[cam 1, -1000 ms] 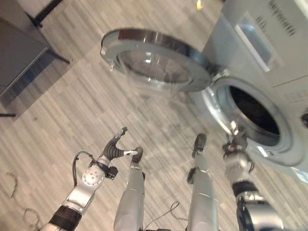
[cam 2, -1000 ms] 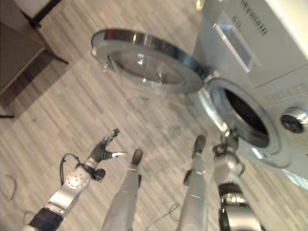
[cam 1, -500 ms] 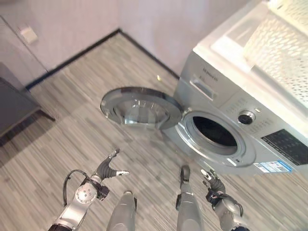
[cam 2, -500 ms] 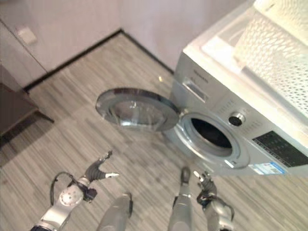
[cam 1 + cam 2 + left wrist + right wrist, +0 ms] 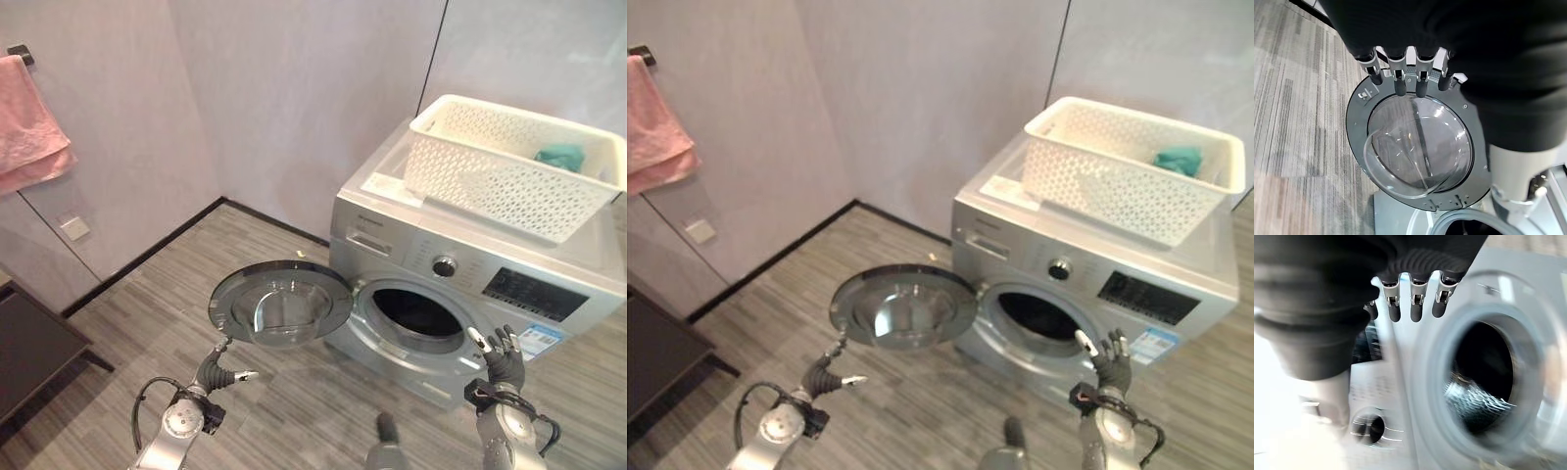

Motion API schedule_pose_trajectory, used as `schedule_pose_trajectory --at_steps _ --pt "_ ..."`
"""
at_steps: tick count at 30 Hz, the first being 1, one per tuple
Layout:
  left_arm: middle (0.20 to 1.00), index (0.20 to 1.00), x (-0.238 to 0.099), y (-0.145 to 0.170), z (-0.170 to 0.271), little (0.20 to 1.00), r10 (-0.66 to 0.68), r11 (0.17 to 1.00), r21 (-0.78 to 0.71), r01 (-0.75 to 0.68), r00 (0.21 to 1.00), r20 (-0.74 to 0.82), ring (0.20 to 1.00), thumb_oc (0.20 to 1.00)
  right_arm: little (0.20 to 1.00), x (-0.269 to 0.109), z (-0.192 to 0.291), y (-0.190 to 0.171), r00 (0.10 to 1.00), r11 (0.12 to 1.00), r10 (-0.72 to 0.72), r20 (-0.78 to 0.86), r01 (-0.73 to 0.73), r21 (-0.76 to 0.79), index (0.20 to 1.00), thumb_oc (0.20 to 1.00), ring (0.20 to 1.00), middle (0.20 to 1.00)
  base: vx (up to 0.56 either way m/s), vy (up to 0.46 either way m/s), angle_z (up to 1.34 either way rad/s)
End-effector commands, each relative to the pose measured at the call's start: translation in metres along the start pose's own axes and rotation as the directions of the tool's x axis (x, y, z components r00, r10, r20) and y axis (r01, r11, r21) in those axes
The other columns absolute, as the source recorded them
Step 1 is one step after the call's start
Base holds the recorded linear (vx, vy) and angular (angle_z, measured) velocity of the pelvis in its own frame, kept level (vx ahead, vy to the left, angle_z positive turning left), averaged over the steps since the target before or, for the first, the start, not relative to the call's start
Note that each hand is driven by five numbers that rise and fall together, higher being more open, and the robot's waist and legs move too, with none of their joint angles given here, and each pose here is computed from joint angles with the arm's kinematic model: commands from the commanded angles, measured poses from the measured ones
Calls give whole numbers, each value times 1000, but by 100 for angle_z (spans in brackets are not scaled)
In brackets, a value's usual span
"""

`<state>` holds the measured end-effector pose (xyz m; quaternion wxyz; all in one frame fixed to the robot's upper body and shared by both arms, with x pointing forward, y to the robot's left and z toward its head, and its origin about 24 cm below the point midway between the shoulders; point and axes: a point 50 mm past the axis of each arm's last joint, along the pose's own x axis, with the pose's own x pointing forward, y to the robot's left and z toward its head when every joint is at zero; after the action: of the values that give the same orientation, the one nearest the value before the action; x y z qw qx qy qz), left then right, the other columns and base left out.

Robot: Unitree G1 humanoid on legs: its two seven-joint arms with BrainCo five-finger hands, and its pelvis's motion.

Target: Grab the laundry basket,head to the washer,open it,put in the laundry and shut it.

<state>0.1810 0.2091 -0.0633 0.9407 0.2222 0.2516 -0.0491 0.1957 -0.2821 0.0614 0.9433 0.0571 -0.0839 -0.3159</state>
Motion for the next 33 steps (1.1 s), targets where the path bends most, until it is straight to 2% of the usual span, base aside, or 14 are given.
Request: schedule_pose_trajectory --at_steps 1,2,5,9,11,12,14,15,17,21,22,25,30,33 --pt "1000 1000 9 14 33 1000 60 998 -7 -60 988 145 1000 1000 1000 30 53 10 946 990 19 324 28 -139 1000 1000 1000 1000 106 -48 11" --pt "1000 1000 8 12 33 1000 47 999 -2 -48 988 146 1000 1000 1000 32 86 17 878 991 10 479 57 -125 1000 1000 1000 1000 106 -57 5" --pt "1000 1000 10 9 34 1000 33 999 11 -35 989 147 1000 1000 1000 30 141 28 709 990 -21 705 111 -82 1000 1000 1000 1000 106 -50 -4" --pt "1000 1000 16 8 39 1000 28 998 48 -36 988 155 1000 1000 1000 14 187 30 518 991 -47 854 134 -26 1000 1000 1000 1000 81 -84 2" --pt "1000 1000 17 7 41 1000 23 998 55 -33 987 159 1000 1000 1000 17 189 25 520 985 -39 853 166 -56 1000 1000 1000 1000 125 -162 38" --pt "1000 1000 16 12 38 1000 45 998 46 -53 987 153 1000 1000 1000 37 198 7 547 915 55 836 309 -262 1000 1000 1000 1000 148 -215 46" --pt "1000 1000 15 12 36 1000 56 998 24 -60 988 143 1000 1000 1000 47 202 0 574 878 96 813 336 -341 1000 1000 1000 1000 110 -230 42" --pt "1000 1000 14 16 33 1000 69 997 19 -72 989 131 1000 1000 1000 64 198 -6 656 829 158 738 318 -461 1000 1000 1000 1000 83 -240 35" --pt "1000 1000 12 19 30 1000 64 998 14 -66 990 125 1000 1000 1000 86 202 -23 762 698 243 600 293 -654 1000 1000 1000 1000 79 -198 14" --pt "1000 1000 9 23 30 1000 -26 999 26 23 991 131 1000 1000 1000 116 254 -48 899 296 313 307 215 -931 1000 1000 1000 1000 38 -139 11" --pt "1000 1000 9 22 30 1000 -28 999 25 25 991 131 1000 1000 1000 117 255 -48 899 295 314 306 214 -931 1000 1000 1000 1000 50 -96 18" --pt "1000 1000 11 21 34 1000 -98 994 71 89 985 139 1000 1000 1000 133 278 -54 947 111 245 206 184 -977 1000 1000 1000 1000 19 -48 25" --pt "1000 1000 11 18 31 1000 -151 986 93 140 981 124 1000 1000 1000 150 268 -48 970 101 220 105 84 -991 1000 1000 1000 1000 8 -27 1" --pt "1000 1000 9 16 27 1000 -177 981 105 166 978 107 1000 1000 1000 163 257 -34 973 27 230 26 21 -999 1000 1000 1000 1000 20 -24 6"
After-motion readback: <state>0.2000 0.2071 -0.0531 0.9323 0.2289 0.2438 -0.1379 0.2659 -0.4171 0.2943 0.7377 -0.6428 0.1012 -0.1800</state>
